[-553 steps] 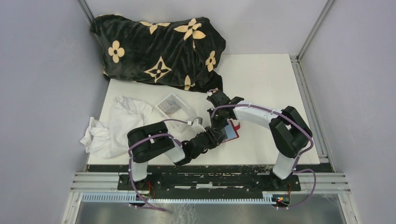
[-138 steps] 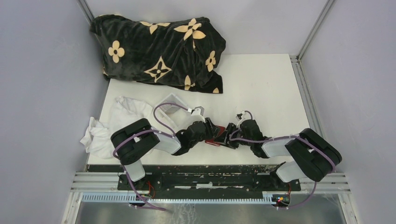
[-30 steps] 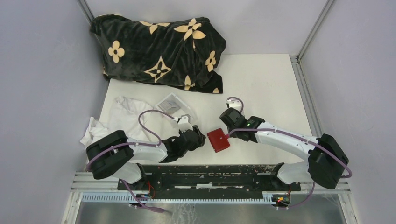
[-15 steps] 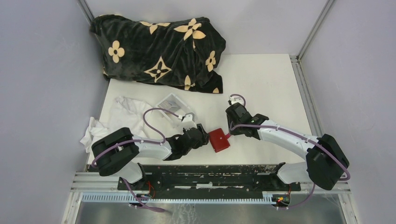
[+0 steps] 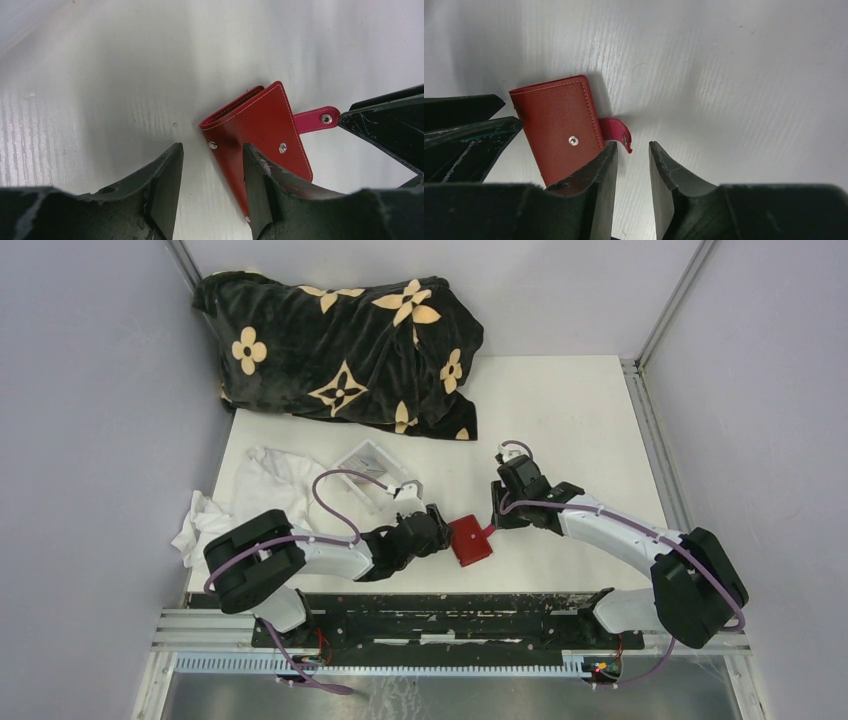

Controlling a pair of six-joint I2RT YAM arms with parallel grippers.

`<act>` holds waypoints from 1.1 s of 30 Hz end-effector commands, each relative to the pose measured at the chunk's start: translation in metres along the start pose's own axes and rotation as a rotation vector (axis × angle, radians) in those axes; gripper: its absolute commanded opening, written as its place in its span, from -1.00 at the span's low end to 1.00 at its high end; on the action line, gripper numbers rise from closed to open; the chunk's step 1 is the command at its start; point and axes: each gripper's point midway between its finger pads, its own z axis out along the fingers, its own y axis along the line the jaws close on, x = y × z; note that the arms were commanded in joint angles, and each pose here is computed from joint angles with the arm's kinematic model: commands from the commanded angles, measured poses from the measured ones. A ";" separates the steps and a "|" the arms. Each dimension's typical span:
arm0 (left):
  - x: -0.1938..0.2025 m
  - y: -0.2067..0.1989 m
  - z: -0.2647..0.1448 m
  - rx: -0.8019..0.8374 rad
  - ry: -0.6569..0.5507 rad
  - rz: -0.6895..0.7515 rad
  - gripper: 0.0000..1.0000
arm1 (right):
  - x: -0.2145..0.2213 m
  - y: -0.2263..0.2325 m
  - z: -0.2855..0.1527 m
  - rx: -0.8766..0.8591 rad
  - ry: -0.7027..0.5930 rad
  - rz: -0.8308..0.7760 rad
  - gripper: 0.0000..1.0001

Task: Put the credit cards into the card holder
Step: Turn over the card holder at the center of the board, then close the card holder at the center of the board.

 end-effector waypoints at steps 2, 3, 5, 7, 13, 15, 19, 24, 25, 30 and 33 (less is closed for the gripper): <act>-0.009 -0.020 0.004 0.043 -0.022 -0.012 0.10 | -0.009 0.008 -0.001 -0.078 -0.027 0.024 -0.32; -0.008 -0.020 0.005 0.042 -0.022 -0.012 0.10 | -0.009 0.008 0.000 -0.082 -0.024 0.028 -0.34; -0.008 -0.021 0.005 0.042 -0.021 -0.013 0.10 | -0.009 0.008 0.000 -0.090 -0.021 0.037 -0.36; -0.008 -0.021 0.006 0.042 -0.020 -0.014 0.10 | -0.009 0.008 0.001 -0.102 -0.017 0.046 -0.40; -0.006 -0.021 0.008 0.039 -0.014 -0.010 0.10 | -0.009 0.011 0.005 -0.134 -0.001 0.062 -0.46; -0.005 -0.021 0.009 0.039 -0.013 -0.010 0.10 | -0.008 0.011 0.007 -0.138 0.008 0.065 -0.47; -0.006 -0.022 0.009 0.040 -0.013 -0.009 0.10 | -0.007 0.012 0.009 -0.144 0.015 0.069 -0.47; -0.006 -0.022 0.009 0.040 -0.015 -0.008 0.10 | -0.006 0.011 0.010 -0.146 0.023 0.073 -0.54; -0.006 -0.023 0.010 0.041 -0.015 -0.008 0.10 | -0.006 0.012 0.010 -0.149 0.024 0.072 -0.57; -0.004 -0.021 0.011 0.037 -0.011 -0.006 0.10 | -0.005 0.012 0.010 -0.153 0.027 0.072 -0.72; -0.003 -0.021 0.012 0.037 -0.008 -0.005 0.10 | -0.005 0.011 0.008 -0.153 0.021 0.073 -0.75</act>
